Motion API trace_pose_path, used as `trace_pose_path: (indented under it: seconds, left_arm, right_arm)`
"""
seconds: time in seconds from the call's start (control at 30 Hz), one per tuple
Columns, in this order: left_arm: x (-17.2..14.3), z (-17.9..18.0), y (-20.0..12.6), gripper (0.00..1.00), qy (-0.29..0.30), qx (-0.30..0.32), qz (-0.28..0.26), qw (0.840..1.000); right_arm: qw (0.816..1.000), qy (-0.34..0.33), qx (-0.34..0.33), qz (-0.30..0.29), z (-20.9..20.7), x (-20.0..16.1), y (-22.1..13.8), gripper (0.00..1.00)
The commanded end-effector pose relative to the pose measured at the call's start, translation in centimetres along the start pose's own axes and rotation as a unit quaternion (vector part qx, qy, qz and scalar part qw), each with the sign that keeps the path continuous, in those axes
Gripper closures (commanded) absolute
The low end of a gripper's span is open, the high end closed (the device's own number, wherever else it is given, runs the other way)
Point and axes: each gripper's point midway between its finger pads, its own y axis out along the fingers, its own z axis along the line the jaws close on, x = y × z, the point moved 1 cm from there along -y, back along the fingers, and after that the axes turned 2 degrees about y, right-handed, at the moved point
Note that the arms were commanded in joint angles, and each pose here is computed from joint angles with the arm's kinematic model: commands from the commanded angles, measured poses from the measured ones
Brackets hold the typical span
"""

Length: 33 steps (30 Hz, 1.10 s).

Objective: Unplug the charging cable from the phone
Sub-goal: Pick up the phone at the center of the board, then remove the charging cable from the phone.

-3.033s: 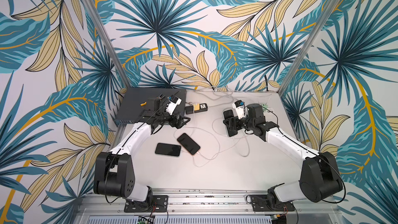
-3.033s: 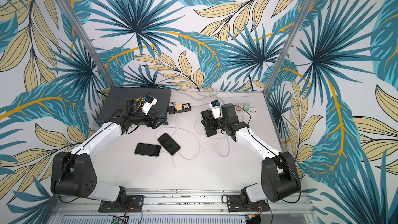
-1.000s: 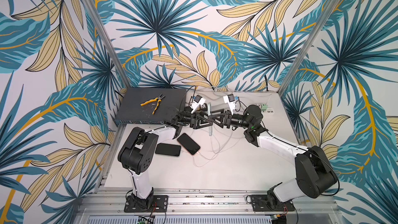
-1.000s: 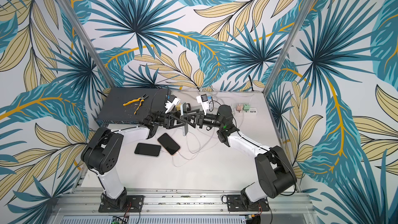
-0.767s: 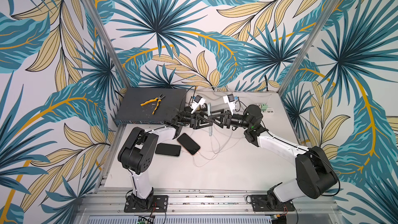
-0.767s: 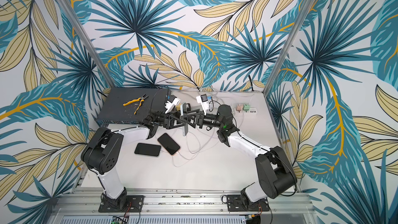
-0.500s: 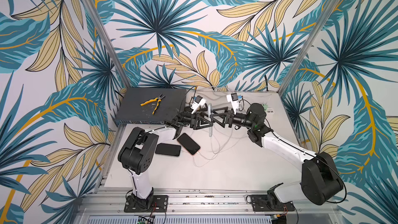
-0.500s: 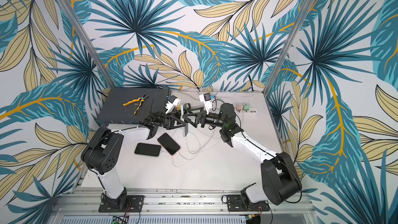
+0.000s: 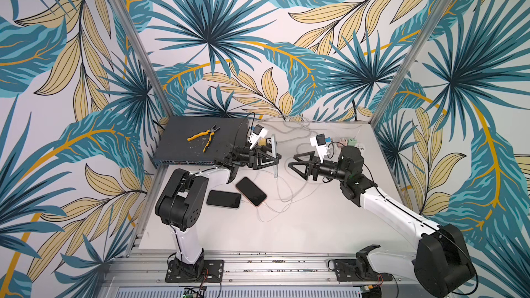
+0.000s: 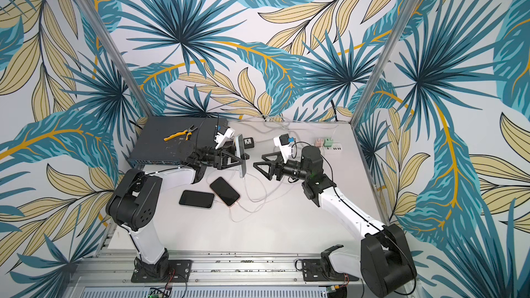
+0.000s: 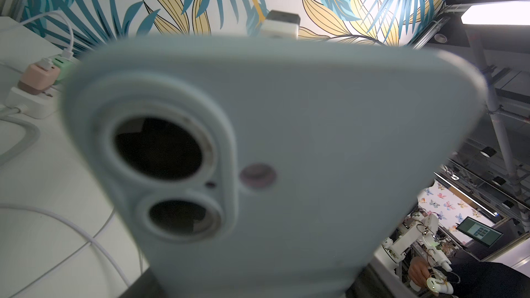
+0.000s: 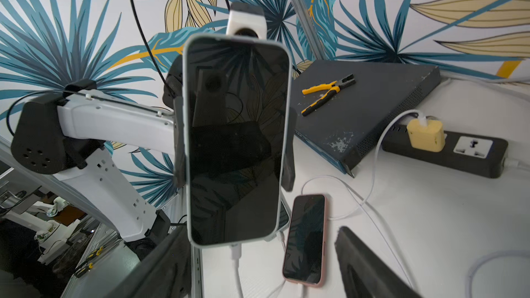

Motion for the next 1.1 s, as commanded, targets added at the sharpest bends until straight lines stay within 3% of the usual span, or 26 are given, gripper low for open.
trace_pose_path:
  seconds: [0.0,0.47,1.07]
  left_arm:
    - [1.2,-1.4,-0.3,0.86,0.051,0.001,-0.017,0.999]
    - [1.1,-0.8,-0.5,0.85,0.043,0.006,-0.02,0.999]
    - [0.9,-0.3,-0.5,0.84,0.035,0.007,-0.019,0.999]
  right_arm:
    - [1.0,-0.012,0.012,0.024,0.4,-2.2,-0.1,0.21]
    - [0.996,0.014,0.047,0.075,0.8,-7.8,2.7,0.45]
    - [0.993,0.021,0.082,0.087,1.7,-9.2,4.4,0.77]
